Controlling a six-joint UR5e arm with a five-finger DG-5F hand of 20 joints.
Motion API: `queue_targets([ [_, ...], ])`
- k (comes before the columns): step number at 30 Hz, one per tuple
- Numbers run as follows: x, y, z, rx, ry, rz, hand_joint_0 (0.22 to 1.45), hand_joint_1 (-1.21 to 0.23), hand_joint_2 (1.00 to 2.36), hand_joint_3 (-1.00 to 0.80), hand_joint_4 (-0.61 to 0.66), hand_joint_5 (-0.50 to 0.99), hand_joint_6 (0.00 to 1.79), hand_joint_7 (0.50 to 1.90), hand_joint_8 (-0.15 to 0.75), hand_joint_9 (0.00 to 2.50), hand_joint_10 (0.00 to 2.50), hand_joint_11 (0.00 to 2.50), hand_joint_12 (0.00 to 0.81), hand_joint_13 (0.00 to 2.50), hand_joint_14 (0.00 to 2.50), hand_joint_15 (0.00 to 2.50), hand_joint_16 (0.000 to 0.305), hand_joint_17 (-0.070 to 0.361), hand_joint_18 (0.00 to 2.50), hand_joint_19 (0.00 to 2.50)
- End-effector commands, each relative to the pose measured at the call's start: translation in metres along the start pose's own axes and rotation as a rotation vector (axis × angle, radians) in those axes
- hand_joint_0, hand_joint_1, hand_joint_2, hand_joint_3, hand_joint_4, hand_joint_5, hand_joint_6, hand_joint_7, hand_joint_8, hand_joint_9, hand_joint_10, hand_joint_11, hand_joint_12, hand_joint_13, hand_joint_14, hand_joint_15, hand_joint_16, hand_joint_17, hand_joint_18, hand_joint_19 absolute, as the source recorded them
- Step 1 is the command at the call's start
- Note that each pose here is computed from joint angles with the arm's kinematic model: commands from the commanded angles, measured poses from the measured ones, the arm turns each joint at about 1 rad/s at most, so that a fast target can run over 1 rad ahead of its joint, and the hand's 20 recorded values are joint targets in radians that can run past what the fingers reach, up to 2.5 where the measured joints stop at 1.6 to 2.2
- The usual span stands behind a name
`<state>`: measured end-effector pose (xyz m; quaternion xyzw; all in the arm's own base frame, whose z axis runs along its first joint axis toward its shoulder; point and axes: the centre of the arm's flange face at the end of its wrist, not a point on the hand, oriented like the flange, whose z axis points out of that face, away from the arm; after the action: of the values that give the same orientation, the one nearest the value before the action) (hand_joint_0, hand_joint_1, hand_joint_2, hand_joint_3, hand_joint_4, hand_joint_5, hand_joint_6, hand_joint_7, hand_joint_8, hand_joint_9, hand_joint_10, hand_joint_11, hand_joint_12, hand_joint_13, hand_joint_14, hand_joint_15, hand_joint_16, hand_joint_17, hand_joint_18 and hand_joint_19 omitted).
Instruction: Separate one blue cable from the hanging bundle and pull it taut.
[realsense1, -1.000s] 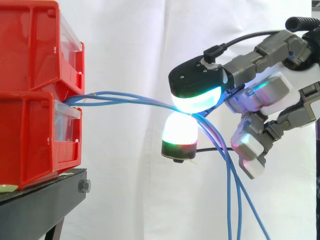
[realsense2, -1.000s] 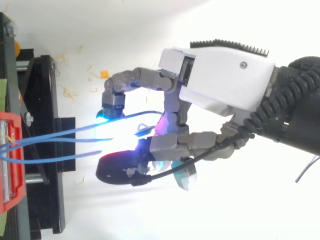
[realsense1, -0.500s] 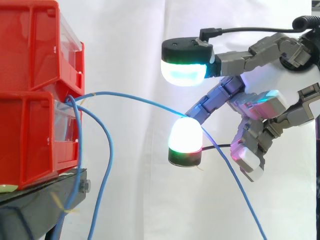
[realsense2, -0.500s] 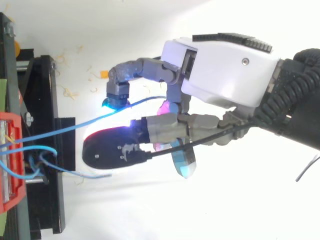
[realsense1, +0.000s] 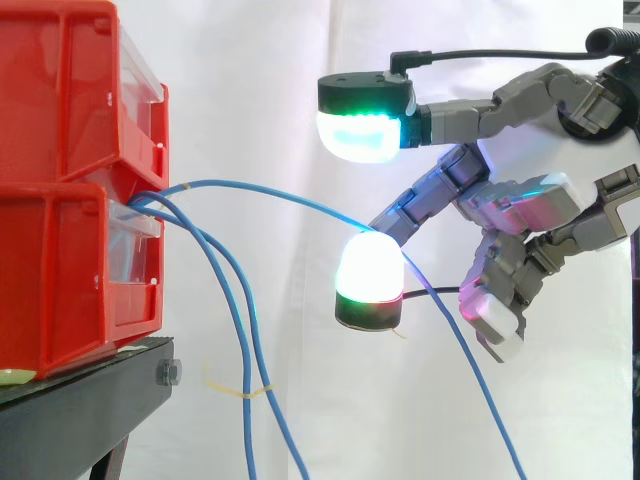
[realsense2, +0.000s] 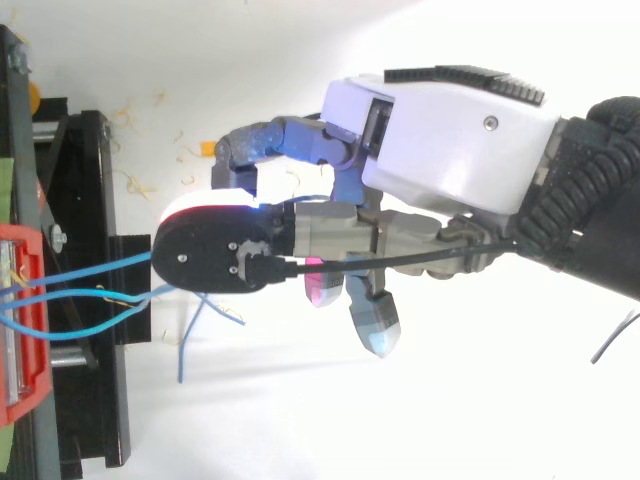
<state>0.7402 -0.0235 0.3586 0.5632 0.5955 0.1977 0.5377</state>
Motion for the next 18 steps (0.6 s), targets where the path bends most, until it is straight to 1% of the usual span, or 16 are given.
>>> queue_targets([
  [1, -0.0005, 0.0000, 0.0000, 0.001, -0.005, -0.001, 0.45, -0.15, 1.00, -0.50, 0.13, 0.14, 0.50, 1.17, 0.155, 1.99, 0.01, 0.28, 0.330, 1.33, 0.02, 0.51, 0.075, 0.169, 1.02, 0.52],
  [2, -0.0011, -0.0001, 0.0000, 0.002, -0.011, -0.001, 0.46, -0.14, 1.00, -0.50, 0.13, 0.14, 0.50, 1.17, 0.147, 1.99, 0.01, 0.29, 0.324, 1.32, 0.02, 0.50, 0.073, 0.164, 1.00, 0.53],
  [3, -0.0011, -0.0001, 0.0000, 0.002, -0.011, -0.001, 0.48, -0.13, 1.00, -0.50, 0.11, 0.14, 0.50, 1.17, 0.128, 1.99, 0.01, 0.29, 0.314, 1.32, 0.02, 0.50, 0.070, 0.157, 0.97, 0.54],
  [4, -0.0017, -0.0003, 0.0000, 0.004, -0.017, -0.002, 0.52, -0.12, 1.00, -0.50, 0.10, 0.14, 0.50, 1.17, 0.100, 2.01, 0.01, 0.31, 0.299, 1.31, 0.02, 0.52, 0.064, 0.143, 0.93, 0.58],
  [5, -0.0023, -0.0004, 0.0000, 0.005, -0.023, -0.007, 0.54, -0.14, 1.00, -0.50, 0.09, 0.14, 0.50, 1.16, 0.089, 2.01, 0.01, 0.31, 0.290, 1.30, 0.02, 0.52, 0.061, 0.137, 0.91, 0.59],
  [6, -0.0026, -0.0011, 0.0001, 0.007, -0.027, -0.011, 0.57, -0.18, 1.00, -0.50, 0.09, 0.14, 0.50, 1.17, 0.081, 2.03, 0.01, 0.32, 0.285, 1.30, 0.02, 0.52, 0.057, 0.129, 0.89, 0.61],
  [8, -0.0054, -0.0011, -0.0001, 0.012, -0.054, -0.030, 0.60, -0.27, 1.00, -0.50, 0.09, 0.14, 0.50, 1.17, 0.066, 2.03, 0.01, 0.32, 0.281, 1.30, 0.02, 0.52, 0.054, 0.122, 0.89, 0.63],
  [10, -0.0068, -0.0014, -0.0002, 0.016, -0.068, -0.041, 0.64, -0.37, 1.00, -0.50, 0.10, 0.14, 0.50, 1.16, 0.065, 2.04, 0.01, 0.33, 0.281, 1.30, 0.02, 0.51, 0.052, 0.116, 0.89, 0.63],
  [11, -0.0074, -0.0021, -0.0001, 0.019, -0.077, -0.052, 0.66, -0.41, 1.00, -0.50, 0.11, 0.14, 0.50, 1.16, 0.071, 2.04, 0.01, 0.33, 0.281, 1.30, 0.02, 0.52, 0.051, 0.114, 0.89, 0.63],
  [12, -0.0087, -0.0014, 0.0000, 0.019, -0.089, -0.063, 0.69, -0.49, 1.00, -0.50, 0.11, 0.14, 0.50, 1.16, 0.070, 2.04, 0.01, 0.34, 0.283, 1.29, 0.02, 0.52, 0.050, 0.113, 0.88, 0.62],
  [14, -0.0091, -0.0012, 0.0003, 0.017, -0.096, -0.067, 0.72, -0.57, 1.00, -0.50, 0.11, 0.14, 0.50, 1.16, 0.076, 2.05, 0.01, 0.35, 0.281, 1.29, 0.02, 0.52, 0.049, 0.111, 0.89, 0.63],
  [15, -0.0092, -0.0009, 0.0006, 0.015, -0.098, -0.070, 0.74, -0.61, 1.00, -0.46, 0.11, 0.14, 0.50, 1.16, 0.076, 2.04, 0.01, 0.36, 0.286, 1.29, 0.02, 0.52, 0.049, 0.110, 0.88, 0.63],
  [17, -0.0092, -0.0003, 0.0012, 0.010, -0.103, -0.076, 0.74, -0.63, 1.01, -0.44, 0.11, 0.14, 0.50, 1.16, 0.069, 2.04, 0.02, 0.35, 0.284, 1.28, 0.02, 0.52, 0.048, 0.108, 0.89, 0.63],
  [18, -0.0090, 0.0003, 0.0018, 0.005, -0.106, -0.083, 0.74, -0.64, 1.01, -0.41, 0.11, 0.14, 0.50, 1.16, 0.081, 2.05, 0.01, 0.37, 0.285, 1.28, 0.02, 0.52, 0.048, 0.108, 0.89, 0.64],
])
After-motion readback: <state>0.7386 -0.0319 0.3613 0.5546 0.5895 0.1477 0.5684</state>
